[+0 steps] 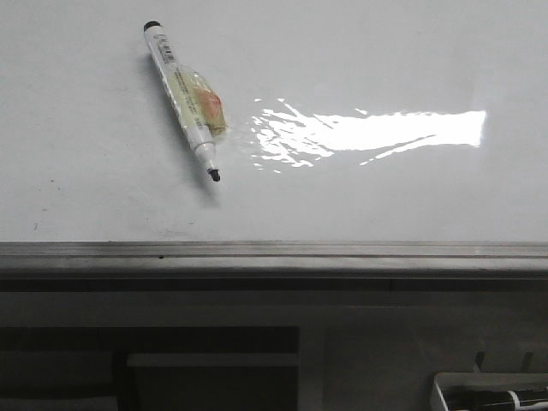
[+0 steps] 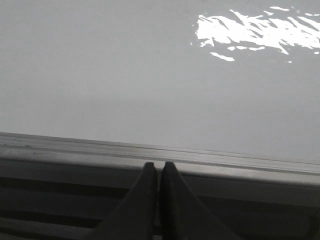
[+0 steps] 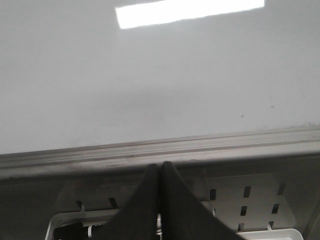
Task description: Write number 5 on whiteboard
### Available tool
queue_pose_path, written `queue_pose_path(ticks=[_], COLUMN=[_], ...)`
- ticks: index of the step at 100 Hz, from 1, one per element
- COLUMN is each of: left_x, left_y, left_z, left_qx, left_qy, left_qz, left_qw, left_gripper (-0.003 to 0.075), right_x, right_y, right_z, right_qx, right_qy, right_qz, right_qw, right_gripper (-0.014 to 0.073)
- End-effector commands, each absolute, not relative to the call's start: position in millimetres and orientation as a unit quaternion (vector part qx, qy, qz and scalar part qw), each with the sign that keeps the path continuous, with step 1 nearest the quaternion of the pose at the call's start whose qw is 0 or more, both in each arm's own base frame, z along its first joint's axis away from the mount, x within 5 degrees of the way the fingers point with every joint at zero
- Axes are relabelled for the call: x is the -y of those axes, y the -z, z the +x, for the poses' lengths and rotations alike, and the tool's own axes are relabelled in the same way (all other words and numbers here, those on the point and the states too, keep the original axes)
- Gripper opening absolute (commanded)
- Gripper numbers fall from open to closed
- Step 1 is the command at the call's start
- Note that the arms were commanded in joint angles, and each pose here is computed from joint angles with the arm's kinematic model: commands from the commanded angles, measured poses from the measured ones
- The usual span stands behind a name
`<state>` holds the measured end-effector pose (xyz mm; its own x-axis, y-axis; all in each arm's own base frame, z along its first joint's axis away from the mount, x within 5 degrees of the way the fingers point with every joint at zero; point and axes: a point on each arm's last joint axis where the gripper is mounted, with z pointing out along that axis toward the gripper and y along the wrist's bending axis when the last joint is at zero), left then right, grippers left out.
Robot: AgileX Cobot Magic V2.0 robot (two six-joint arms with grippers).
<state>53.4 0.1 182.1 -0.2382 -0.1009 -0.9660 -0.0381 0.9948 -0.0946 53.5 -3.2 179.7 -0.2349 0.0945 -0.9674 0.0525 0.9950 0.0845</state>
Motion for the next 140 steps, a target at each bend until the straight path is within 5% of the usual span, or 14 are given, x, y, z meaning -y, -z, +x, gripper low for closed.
queue_pose_path(ticks=[1,94,116,140], left_x=[0,0,0,-4], left_y=[-183,-183,-183,-187], left_z=[53,53,53,54], left_qx=[-0.764,-0.764,-0.763,-0.752], left_qy=[0.032,0.032,0.031,-0.036], left_qz=[-0.050,-0.050,-0.049,-0.001], left_qw=[0.642,0.642,0.644,0.658], left_gripper=[-0.0020,-0.0020,-0.0020,-0.0020], right_x=[3,4,-1,-2], right_y=[-174,-176,-201,-229], right_z=[53,54,56,49], right_qx=[-0.783,-0.776,-0.682,-0.554], right_qy=[-0.014,-0.002,-0.006,-0.076], right_qz=[0.040,0.030,-0.002,0.032], right_qw=[0.620,0.630,0.731,0.828], right_gripper=[-0.0050,-0.0050,-0.0050,-0.0050])
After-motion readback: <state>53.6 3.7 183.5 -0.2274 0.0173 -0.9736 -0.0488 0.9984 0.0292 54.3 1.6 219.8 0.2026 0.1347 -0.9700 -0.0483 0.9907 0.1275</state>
